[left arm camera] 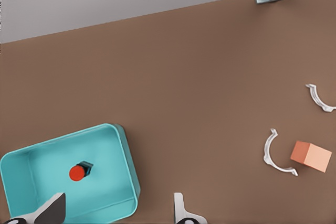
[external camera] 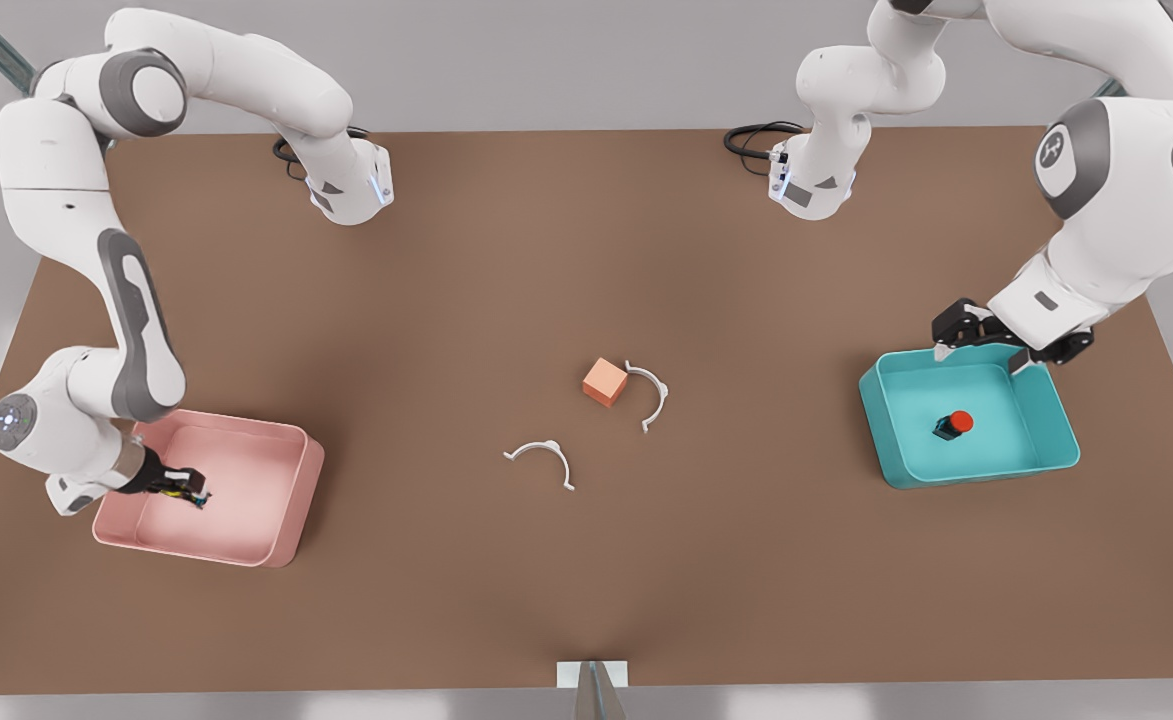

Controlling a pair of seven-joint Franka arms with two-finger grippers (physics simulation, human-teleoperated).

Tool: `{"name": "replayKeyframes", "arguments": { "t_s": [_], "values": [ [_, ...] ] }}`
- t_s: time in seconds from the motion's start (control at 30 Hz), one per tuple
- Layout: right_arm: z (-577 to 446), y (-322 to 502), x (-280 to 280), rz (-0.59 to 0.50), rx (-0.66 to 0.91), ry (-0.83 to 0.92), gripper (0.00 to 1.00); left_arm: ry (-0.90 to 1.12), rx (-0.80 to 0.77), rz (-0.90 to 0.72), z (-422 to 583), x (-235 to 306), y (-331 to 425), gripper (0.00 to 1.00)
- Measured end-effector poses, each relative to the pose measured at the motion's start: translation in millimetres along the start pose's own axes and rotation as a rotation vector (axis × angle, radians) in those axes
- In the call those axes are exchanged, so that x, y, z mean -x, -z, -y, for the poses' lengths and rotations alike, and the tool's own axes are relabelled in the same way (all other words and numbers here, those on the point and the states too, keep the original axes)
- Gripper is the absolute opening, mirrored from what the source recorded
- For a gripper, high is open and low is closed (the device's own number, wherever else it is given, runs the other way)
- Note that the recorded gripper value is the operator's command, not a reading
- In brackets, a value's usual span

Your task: Place the red button in the blue storage box with the left arm, and place the yellow button in the pink storage box with the right arm

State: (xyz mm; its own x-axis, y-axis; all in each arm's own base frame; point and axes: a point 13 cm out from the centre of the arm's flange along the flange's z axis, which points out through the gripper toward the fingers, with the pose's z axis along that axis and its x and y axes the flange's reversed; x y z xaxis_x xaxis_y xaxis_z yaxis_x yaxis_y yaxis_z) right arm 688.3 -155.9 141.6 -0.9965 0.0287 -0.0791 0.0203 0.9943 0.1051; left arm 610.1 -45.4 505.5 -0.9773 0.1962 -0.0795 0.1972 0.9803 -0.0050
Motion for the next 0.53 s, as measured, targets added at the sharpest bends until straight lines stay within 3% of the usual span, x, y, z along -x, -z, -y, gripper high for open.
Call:
{"name": "replayKeyframes", "arguments": {
  "t_s": [0.13, 0.23, 0.3, 0.4, 0.53],
  "values": [
    [-26.7, 27.1, 24.7, 0.042, -0.019, 0.118, 1.0, 0.042, -0.001, -0.005, -0.3, -1.6, 0.2, 1.0],
    [-159.3, 172.3, 92.1, 0.175, -0.103, 0.307, 1.0, 0.064, -0.002, -0.007, 2.0, -2.2, 0.6, 1.0],
    [-237.1, 277.4, 82.9, 0.223, -0.151, 0.372, 1.0, 0.075, -0.003, -0.008, 3.8, -2.3, 0.7, 1.0],
    [-234.3, 319.3, 16.8, 0.112, -0.252, 0.286, 0.98, 0.091, -0.001, -0.009, 6.0, -2.3, 1.9, 1.0],
    [-229.6, 314.7, -32.2, 0.003, -0.218, 0.193, 1.0, 0.099, 0.001, -0.012, 13.9, -1.7, 13.1, 1.0]
  ]
}}
